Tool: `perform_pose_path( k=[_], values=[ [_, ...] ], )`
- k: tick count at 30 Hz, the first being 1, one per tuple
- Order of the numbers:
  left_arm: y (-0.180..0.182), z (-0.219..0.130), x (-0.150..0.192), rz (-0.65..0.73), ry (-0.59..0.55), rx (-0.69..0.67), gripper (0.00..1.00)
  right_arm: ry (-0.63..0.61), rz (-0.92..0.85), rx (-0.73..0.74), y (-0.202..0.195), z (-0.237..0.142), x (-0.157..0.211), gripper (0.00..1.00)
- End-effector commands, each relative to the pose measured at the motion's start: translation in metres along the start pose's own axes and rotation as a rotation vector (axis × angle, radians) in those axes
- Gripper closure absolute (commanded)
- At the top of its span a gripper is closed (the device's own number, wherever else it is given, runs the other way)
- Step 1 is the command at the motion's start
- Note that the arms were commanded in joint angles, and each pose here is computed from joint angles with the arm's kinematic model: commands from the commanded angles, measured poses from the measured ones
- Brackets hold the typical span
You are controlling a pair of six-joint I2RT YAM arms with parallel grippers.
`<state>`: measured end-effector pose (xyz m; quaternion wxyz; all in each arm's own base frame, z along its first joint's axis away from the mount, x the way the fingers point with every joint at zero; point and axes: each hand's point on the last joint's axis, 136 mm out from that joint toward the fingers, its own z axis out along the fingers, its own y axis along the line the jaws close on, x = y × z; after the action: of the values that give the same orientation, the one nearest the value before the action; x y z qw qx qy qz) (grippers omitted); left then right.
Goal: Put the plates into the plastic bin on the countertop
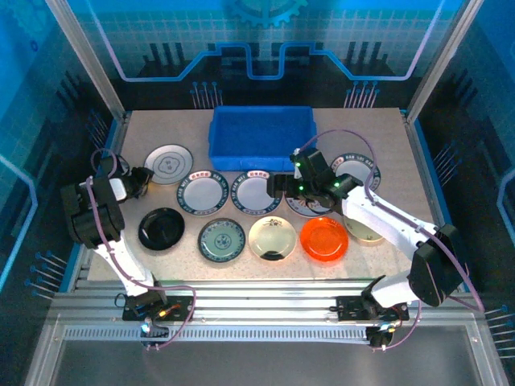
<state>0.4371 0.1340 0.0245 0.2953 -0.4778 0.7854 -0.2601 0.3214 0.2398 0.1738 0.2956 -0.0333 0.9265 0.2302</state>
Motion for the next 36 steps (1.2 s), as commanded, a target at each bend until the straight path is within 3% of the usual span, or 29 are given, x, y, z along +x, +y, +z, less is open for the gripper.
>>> perform_pose_path(
  k=[1, 7, 11, 13, 20, 25, 36],
  values=[
    [-0.015, 0.013, 0.000, 0.046, 0.008, 0.016, 0.71, 0.007, 0.019, 0.007, -0.001, 0.007, 0.002, 0.10],
    [-0.024, 0.023, 0.005, 0.071, 0.020, 0.009, 0.77, 0.006, 0.028, 0.015, -0.003, 0.007, 0.003, 0.10],
    [-0.024, 0.026, 0.005, 0.074, 0.025, 0.009, 0.87, 0.003, 0.027, 0.024, -0.006, 0.004, 0.005, 0.10],
    [-0.024, 0.026, 0.005, 0.075, 0.024, 0.010, 0.96, 0.000, 0.026, 0.028, -0.007, 0.002, 0.005, 0.10],
    [-0.029, 0.019, 0.003, 0.086, 0.002, 0.026, 1.00, -0.016, 0.019, 0.025, -0.006, -0.002, 0.001, 0.10],
    [-0.055, -0.013, -0.006, 0.123, -0.098, 0.089, 1.00, -0.025, -0.025, 0.002, 0.001, -0.007, -0.007, 0.10],
    [-0.137, -0.117, -0.025, 0.291, -0.296, 0.132, 1.00, -0.044, -0.095, -0.060, 0.024, -0.018, -0.030, 0.10]
  ],
)
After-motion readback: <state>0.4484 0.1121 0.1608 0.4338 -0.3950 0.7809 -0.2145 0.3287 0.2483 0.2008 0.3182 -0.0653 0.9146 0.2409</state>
